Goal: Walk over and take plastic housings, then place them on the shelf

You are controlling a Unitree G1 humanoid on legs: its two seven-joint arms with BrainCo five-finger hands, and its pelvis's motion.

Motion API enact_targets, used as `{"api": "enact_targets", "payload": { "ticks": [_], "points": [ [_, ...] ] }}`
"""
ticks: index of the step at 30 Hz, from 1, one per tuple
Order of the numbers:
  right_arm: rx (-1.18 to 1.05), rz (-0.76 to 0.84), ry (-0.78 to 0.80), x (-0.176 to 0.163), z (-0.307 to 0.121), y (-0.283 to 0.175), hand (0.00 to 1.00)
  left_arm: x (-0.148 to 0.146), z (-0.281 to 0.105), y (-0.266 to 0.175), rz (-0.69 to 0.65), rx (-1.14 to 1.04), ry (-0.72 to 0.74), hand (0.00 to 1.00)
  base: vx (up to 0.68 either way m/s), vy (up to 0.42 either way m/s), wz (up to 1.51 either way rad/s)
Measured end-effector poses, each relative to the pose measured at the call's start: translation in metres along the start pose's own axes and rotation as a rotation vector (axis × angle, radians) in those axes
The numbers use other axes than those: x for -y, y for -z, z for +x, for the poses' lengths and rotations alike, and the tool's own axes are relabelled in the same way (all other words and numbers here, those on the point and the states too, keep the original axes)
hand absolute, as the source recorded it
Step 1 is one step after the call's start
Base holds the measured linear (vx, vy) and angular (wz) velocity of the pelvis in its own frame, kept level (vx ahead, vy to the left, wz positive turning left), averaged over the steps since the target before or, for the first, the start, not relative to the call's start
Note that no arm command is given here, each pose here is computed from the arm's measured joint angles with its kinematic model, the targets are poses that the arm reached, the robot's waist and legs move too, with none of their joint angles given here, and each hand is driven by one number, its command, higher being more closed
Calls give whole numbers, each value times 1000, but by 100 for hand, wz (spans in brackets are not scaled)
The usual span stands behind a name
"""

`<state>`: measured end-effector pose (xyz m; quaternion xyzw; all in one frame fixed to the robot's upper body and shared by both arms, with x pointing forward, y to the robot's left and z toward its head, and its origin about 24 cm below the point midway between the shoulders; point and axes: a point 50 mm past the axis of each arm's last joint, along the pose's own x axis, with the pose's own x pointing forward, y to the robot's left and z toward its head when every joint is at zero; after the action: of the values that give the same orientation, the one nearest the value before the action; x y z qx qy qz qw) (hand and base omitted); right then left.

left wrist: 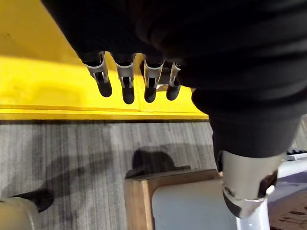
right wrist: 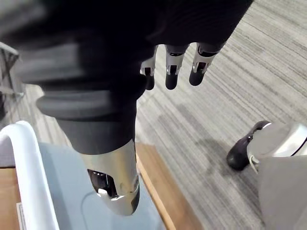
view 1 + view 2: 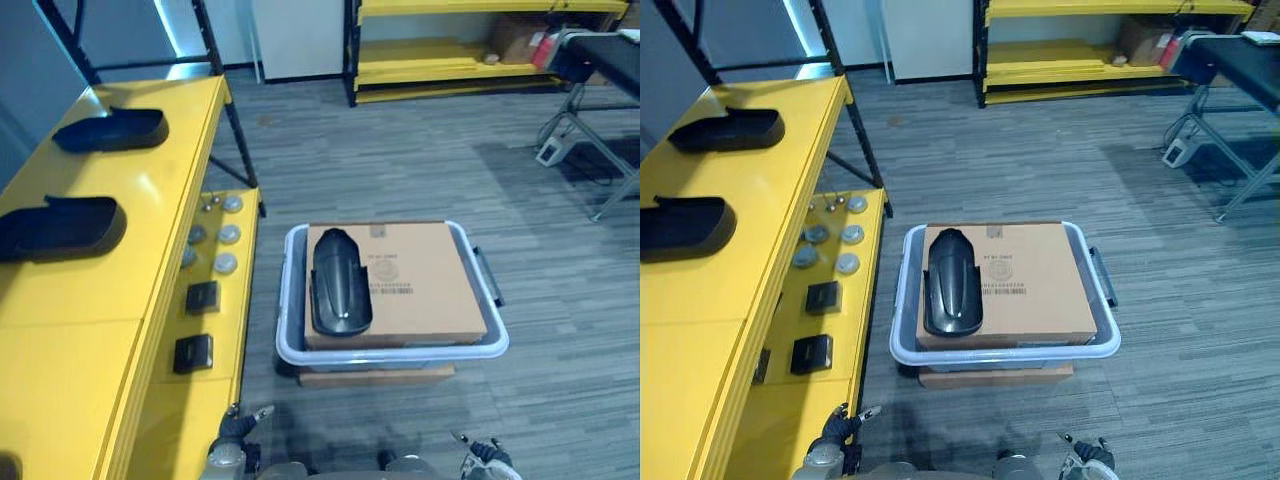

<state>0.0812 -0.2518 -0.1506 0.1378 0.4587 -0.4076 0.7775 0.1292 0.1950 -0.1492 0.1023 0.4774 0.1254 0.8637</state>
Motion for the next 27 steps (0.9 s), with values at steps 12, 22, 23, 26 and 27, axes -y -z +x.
{"api": "enact_targets", "payload": {
  "ticks": [12,22,23,26,27],
  "points": [
    [176,143,65,-4,-1,-50,0,-20,-6,34,-19,-107,-58,0,-56,4,-22],
    [660,252,186,24,-42,-151,0,-12,-9,32,-59,-90,-46,0,-68,-74,12],
    [705,249,178,23,-48,-159,0,-12,-10,33,-58,-93,-47,0,21,-25,7],
    [831,225,131,16,-66,-181,0,-13,-10,34,-53,-94,-48,0,43,-14,5],
    [886,194,79,8,-74,-190,0,-14,-10,34,-48,-92,-45,0,32,0,3]
  ]
}}
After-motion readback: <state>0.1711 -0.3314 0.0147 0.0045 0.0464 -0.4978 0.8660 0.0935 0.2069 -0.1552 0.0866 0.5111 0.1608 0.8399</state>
